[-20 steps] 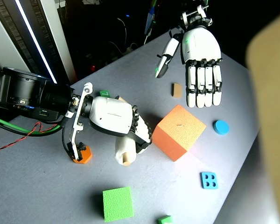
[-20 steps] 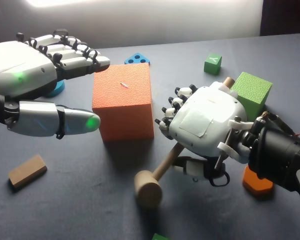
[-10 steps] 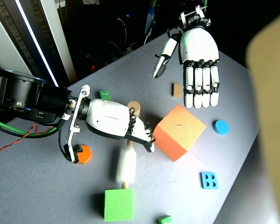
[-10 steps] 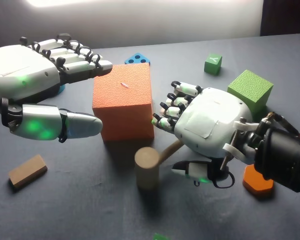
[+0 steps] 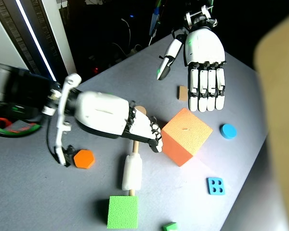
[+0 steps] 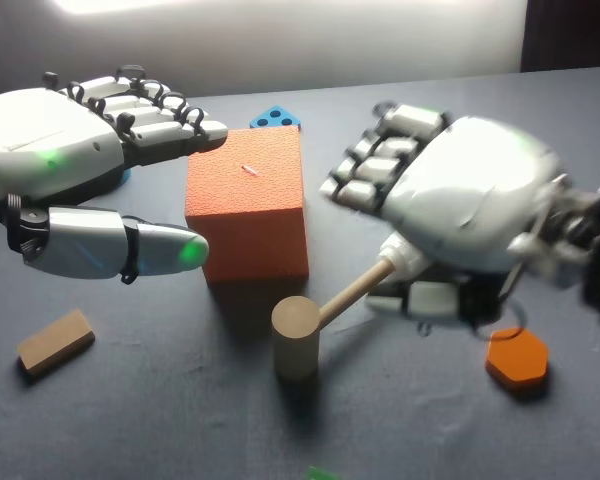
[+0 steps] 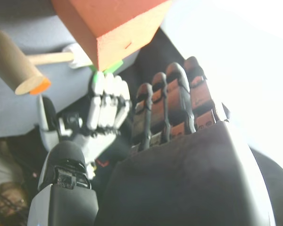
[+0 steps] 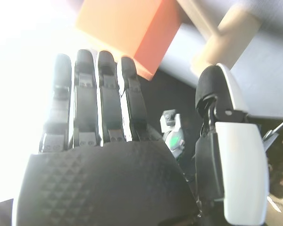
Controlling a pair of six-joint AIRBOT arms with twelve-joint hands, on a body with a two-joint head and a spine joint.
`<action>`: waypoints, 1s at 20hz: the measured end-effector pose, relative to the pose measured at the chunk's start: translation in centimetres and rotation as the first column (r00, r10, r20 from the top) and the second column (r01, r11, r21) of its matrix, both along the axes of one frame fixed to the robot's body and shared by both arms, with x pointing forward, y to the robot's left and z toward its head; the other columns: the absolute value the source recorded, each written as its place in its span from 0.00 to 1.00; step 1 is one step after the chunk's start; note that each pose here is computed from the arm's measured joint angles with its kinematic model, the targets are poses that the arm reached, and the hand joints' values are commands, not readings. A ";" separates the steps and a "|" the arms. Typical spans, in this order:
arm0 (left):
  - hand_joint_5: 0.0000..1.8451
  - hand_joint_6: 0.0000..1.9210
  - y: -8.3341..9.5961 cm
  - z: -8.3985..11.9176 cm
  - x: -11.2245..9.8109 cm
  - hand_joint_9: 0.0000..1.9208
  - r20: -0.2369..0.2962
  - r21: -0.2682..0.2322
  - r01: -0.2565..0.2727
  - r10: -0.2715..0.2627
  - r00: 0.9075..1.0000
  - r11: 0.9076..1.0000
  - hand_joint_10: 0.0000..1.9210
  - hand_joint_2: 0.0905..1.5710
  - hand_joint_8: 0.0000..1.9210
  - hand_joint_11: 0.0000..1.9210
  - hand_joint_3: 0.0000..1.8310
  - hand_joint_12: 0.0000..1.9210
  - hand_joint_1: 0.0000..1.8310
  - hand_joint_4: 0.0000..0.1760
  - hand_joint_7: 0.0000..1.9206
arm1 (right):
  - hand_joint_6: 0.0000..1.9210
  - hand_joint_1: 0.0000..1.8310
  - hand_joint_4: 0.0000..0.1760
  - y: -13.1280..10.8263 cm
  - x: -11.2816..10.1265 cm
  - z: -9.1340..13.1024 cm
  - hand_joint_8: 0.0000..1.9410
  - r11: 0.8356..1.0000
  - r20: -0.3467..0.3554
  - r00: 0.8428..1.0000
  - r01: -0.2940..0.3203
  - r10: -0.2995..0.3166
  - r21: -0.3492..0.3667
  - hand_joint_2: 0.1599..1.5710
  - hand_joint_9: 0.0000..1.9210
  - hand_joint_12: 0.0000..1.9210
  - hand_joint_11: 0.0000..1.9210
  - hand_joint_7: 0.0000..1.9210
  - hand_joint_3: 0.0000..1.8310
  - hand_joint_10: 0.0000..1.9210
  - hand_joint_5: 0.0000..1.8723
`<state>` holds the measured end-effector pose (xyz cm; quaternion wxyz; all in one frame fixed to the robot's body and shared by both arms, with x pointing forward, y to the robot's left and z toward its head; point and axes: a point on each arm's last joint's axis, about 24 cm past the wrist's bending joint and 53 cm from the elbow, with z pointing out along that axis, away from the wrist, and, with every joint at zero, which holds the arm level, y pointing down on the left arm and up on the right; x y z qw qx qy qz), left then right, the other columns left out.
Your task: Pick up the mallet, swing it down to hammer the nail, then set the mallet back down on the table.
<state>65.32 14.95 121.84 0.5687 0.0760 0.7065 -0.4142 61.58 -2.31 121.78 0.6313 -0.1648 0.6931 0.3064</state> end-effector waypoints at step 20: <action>0.84 1.00 -2.2 1.0 -1.4 0.88 0.021 -0.001 0.035 -0.035 0.999 0.999 1.00 0.77 1.00 0.90 0.01 1.00 0.00 0.97 0.84 | 1.00 0.14 0.00 -6.2 -5.0 0.4 1.00 0.999 -0.201 0.979 0.033 -0.026 0.033 0.66 0.83 1.00 0.85 0.82 0.00 1.00 0.81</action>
